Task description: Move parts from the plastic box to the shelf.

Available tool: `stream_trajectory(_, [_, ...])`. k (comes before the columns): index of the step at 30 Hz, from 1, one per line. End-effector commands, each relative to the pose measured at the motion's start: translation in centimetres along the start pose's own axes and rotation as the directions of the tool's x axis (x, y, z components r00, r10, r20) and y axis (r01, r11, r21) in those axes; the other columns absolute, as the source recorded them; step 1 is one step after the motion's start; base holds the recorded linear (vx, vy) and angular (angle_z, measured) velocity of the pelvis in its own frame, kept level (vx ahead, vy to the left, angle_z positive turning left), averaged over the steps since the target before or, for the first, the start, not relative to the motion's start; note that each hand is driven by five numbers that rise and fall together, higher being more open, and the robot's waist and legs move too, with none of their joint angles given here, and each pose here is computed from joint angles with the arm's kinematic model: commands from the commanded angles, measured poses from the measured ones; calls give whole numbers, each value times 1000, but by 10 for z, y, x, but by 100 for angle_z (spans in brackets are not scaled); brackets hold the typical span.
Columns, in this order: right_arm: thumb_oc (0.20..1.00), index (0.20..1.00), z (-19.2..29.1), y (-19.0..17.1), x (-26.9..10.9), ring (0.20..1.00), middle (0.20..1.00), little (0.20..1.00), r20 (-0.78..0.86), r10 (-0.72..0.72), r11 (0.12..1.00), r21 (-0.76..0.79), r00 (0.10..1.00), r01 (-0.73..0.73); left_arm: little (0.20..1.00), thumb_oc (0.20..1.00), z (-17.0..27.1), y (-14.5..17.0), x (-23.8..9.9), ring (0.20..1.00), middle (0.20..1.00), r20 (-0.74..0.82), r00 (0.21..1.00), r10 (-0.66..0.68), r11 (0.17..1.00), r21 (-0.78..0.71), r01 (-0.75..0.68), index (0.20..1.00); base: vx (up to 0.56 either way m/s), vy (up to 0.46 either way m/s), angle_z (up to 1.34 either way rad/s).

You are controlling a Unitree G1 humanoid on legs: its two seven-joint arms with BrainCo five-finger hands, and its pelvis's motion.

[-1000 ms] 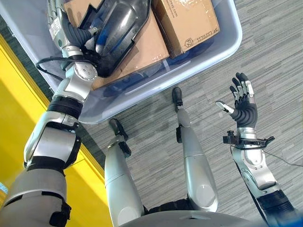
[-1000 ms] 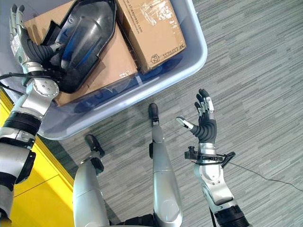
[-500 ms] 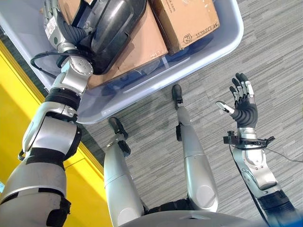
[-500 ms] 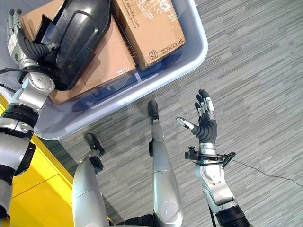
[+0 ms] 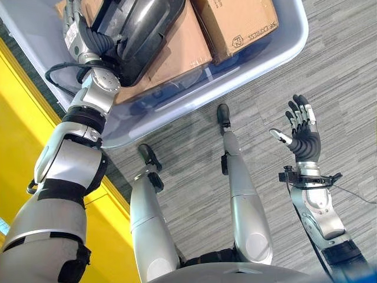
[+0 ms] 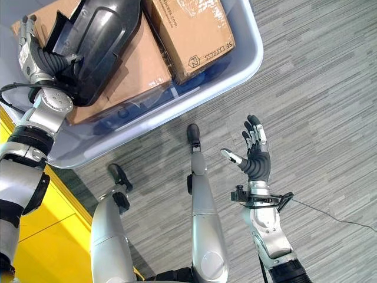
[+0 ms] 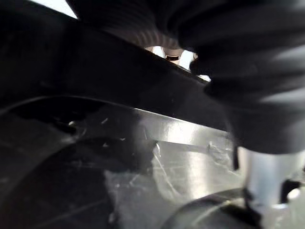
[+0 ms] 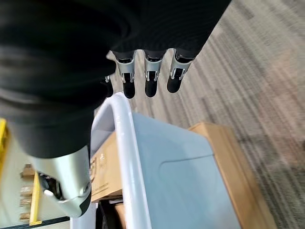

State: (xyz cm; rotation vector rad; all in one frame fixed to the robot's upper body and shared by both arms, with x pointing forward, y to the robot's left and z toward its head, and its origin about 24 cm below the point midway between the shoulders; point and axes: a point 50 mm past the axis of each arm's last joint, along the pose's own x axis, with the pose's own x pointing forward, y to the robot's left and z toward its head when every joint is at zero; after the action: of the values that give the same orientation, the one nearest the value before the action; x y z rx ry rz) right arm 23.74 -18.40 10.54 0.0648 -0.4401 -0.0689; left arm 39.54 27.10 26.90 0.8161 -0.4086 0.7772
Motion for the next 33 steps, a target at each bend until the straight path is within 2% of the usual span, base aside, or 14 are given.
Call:
stream_trajectory(1, [1000,1000,25,-12,6,1000,1000,1000,123,15,1000,-11,992,-13,1000,1000,-18,18,10,1000,1000,-67,998,16,995,97,-10,1000,0,0,0])
stream_trajectory(2, [1000,1000,24,-12,5,1000,1000,1000,119,18,1000,-8,993,-17,548,548,-19,15,9,548,548,-60,998,-8,991,131,16,548,0,0,0])
stream_trajectory(4, [1000,1000,24,-12,5,1000,1000,1000,114,19,1000,-7,993,-19,200,200,-16,11,8,200,200,-49,998,-26,989,141,33,200,6,-3,-2])
stream_trajectory(11, [1000,1000,23,-12,4,1000,1000,1000,107,36,999,-9,994,-35,200,200,-7,3,7,200,200,32,993,-112,957,274,99,200,1,1,-1])
stream_trajectory(24, [1000,1000,20,-14,1,1000,1000,1000,84,49,999,-25,995,-47,200,200,4,1,9,200,200,102,983,-150,930,353,105,200,-1,1,0])
stream_trajectory(29, [1000,1000,19,-16,1,1000,1000,1000,81,47,999,-31,996,-45,200,200,2,3,9,200,200,99,983,-153,934,338,111,200,0,0,0])
stream_trajectory(33, [1000,1000,17,-17,2,1000,1000,1000,74,31,999,-20,997,-29,200,200,2,7,9,200,200,100,985,-138,968,224,113,200,0,0,0])
